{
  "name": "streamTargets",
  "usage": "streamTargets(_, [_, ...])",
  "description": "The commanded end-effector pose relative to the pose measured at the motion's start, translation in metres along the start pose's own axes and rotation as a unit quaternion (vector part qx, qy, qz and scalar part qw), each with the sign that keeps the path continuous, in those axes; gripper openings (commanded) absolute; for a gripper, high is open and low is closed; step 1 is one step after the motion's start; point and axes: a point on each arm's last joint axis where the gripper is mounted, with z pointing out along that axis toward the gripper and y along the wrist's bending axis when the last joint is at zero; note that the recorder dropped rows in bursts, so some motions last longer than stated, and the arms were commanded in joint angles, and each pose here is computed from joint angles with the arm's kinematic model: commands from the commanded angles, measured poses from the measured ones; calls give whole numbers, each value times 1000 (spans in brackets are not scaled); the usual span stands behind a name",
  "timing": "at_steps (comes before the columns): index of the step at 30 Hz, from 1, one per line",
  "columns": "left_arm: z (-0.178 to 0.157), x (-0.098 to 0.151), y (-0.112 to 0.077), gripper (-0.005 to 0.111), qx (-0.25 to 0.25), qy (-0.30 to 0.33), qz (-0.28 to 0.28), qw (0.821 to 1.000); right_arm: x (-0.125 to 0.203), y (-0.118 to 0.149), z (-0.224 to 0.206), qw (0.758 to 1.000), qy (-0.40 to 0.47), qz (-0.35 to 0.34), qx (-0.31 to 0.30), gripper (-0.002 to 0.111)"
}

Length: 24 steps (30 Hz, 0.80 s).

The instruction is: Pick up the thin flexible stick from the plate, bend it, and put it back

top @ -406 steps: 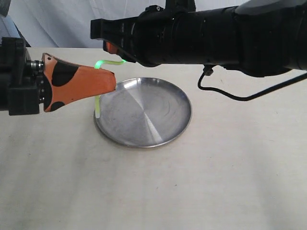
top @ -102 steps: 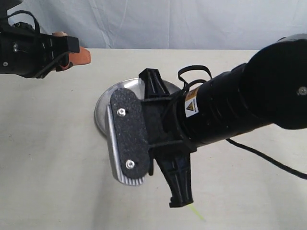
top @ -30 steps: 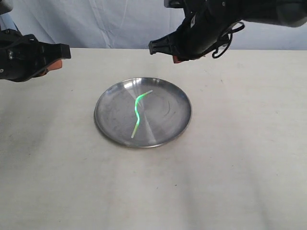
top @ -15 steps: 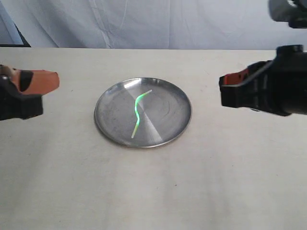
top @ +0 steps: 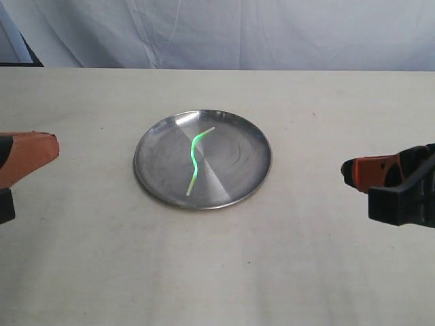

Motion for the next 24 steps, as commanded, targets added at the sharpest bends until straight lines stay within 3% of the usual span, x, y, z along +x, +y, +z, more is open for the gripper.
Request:
streamTargets(1, [-1, 1, -1, 0, 4, -1, -2, 1000, 2, 0, -1, 1000, -1, -1, -1, 0])
streamTargets(6, [-1, 1, -1, 0, 4, -1, -2, 1000, 0, -1, -9, 1000, -22, 4, -1, 0])
streamTargets(11, [-1, 0, -1, 0, 2, -3, 2, 1000, -1, -12, -39, 993, -106, 39, 30, 0])
streamTargets(17, [-1, 0, 0, 0, 2, -4, 2, 1000, 25, -28, -84, 956, -247, 55, 150, 0])
streamTargets(20, [-1, 0, 0, 0, 2, -4, 2, 1000, 39, -31, -94, 941, -269, 36, 204, 0])
streamTargets(24, [-1, 0, 0, 0, 2, -4, 2, 1000, 49, -33, -96, 933, -280, 20, 226, 0])
